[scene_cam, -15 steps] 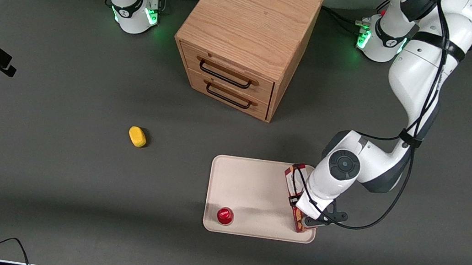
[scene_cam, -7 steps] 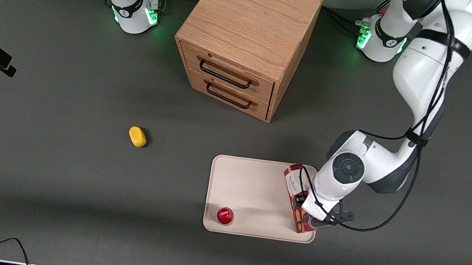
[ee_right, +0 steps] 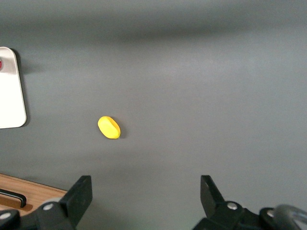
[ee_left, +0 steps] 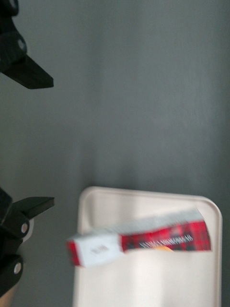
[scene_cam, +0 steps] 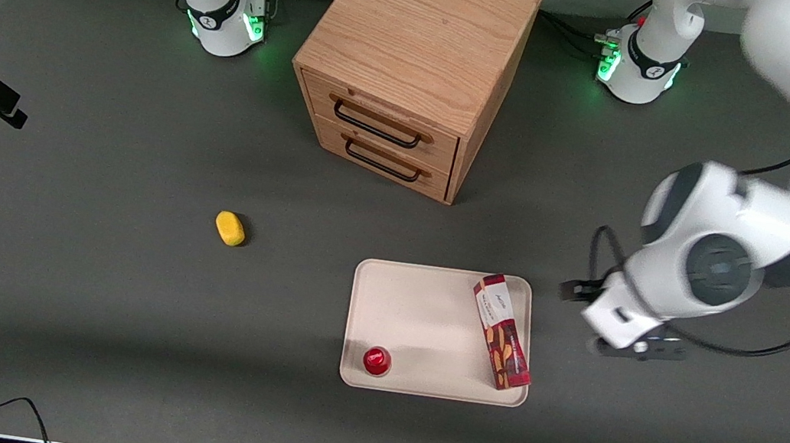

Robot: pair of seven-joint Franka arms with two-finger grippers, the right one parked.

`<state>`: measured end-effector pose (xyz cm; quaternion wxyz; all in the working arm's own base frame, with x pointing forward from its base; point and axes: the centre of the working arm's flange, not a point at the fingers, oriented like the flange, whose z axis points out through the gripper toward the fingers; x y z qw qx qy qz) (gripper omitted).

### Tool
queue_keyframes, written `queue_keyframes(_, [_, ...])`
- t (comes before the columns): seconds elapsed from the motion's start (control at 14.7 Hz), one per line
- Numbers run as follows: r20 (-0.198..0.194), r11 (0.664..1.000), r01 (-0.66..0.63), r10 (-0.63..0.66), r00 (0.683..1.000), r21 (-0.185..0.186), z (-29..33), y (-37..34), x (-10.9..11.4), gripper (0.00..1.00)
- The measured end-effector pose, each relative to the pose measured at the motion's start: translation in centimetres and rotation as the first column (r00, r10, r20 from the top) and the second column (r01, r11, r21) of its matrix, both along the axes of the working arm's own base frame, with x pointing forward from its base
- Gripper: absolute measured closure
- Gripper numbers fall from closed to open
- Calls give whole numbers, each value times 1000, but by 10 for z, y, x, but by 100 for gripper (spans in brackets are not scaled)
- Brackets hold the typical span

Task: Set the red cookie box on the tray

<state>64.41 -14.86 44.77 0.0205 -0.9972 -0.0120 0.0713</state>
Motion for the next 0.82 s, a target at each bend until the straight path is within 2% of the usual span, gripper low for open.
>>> queue_keyframes(0.14, [-3, 998, 65, -65, 998, -6, 47, 46, -13, 0])
queue_keyframes(0.34, [36, 995, 102, -102, 994, -4, 94, 97, -37, 0])
queue_keyframes(0.68, [88, 990, 139, -138, 987, -11, 142, 143, -86, 0])
queue_keyframes(0.82, [94, 991, 135, -133, 987, -14, 160, 148, -100, 0])
